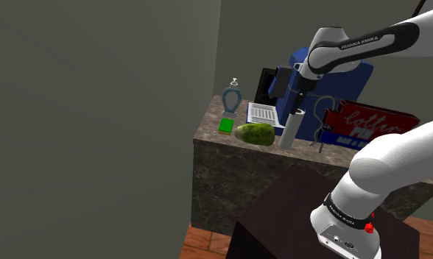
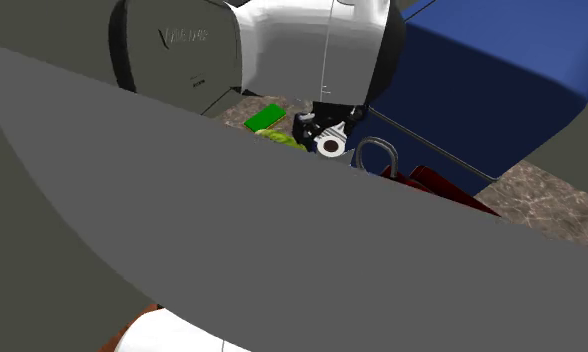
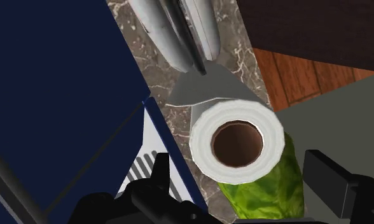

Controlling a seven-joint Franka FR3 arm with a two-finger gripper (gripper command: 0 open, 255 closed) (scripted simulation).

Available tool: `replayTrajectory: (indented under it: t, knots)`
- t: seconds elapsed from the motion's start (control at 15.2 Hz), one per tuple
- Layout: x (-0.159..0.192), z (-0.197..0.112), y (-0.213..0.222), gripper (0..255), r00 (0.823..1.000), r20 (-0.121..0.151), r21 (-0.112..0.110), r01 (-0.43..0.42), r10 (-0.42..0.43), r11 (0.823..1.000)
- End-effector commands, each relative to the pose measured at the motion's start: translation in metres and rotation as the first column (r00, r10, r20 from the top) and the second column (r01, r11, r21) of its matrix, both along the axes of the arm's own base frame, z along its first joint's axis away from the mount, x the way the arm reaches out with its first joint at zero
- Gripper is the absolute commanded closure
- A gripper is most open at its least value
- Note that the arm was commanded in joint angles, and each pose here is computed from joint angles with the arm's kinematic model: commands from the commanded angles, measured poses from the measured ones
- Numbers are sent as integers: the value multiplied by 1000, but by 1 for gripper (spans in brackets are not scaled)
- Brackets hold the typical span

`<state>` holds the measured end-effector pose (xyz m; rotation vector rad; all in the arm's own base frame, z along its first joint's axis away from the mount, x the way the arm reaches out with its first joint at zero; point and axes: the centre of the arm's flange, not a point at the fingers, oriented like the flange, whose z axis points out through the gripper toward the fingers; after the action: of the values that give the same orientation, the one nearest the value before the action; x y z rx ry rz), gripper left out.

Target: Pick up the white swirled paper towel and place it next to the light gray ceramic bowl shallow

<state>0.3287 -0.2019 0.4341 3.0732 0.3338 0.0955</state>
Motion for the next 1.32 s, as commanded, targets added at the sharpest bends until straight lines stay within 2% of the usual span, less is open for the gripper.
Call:
replayTrajectory:
  t: [0.0, 0.26, 0.73, 0.79, 1.25]
  knots:
    - [1, -11, 0, 0, 1000, 0, 0, -1, 1, 1000]
    - [2, -29, -1, 0, 1000, 0, 0, -1, 1, 1000]
    - [2, -29, -1, 0, 1000, 0, 0, -1, 1, 1000]
    - [2, -29, -1, 255, 1000, 0, 0, -1, 1, 1000]
    - [2, -29, -1, 255, 1000, 0, 0, -1, 1, 1000]
